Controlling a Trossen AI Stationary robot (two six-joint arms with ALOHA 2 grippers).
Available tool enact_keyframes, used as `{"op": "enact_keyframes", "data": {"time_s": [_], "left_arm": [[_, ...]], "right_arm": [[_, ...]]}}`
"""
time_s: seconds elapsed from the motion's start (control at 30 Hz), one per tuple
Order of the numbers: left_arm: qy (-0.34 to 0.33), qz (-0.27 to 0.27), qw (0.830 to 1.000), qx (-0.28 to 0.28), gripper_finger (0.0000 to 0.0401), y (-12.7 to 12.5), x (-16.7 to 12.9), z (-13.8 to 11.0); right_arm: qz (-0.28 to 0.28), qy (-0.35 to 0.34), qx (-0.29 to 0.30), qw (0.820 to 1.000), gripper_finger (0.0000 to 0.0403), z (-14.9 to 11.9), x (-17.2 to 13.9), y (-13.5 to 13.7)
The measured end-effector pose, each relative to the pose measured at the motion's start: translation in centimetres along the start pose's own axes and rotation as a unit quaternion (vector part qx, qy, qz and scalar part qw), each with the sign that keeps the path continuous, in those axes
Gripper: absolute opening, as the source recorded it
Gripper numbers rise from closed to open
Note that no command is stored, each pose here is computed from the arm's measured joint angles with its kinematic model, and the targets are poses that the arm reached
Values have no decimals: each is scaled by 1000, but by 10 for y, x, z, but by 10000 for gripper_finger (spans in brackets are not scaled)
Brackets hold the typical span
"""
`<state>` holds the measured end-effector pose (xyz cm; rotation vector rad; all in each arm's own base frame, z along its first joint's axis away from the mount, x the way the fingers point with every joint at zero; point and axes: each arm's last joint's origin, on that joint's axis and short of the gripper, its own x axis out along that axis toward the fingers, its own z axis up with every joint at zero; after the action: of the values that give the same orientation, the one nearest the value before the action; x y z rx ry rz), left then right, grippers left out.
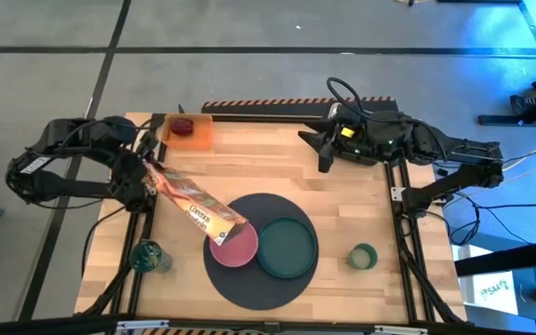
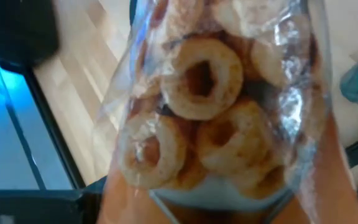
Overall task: Arrange a breakfast setting
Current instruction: Pour the cereal from the cereal box into the pink bowl
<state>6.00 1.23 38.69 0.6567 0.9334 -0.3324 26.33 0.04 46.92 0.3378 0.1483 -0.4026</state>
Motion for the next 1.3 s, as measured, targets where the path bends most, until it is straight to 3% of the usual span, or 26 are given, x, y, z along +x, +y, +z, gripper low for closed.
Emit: {"op": "enact_keyframes", "data": {"time_s": [0.47,0.77,1.07,1.3], "left_arm": [[33,-7,997,76,195,2,0,8],[42,-16,985,164,195,3,5,14],[78,1,969,235,195,4,10,20],[59,46,958,277,195,7,10,30]], "right_arm": [[-5,11,8,1000,172,-2,0,-1],[-11,27,18,999,172,-5,0,-2],[-12,29,24,999,172,-6,0,-2],[-12,29,24,999,172,-6,0,-3]]}}
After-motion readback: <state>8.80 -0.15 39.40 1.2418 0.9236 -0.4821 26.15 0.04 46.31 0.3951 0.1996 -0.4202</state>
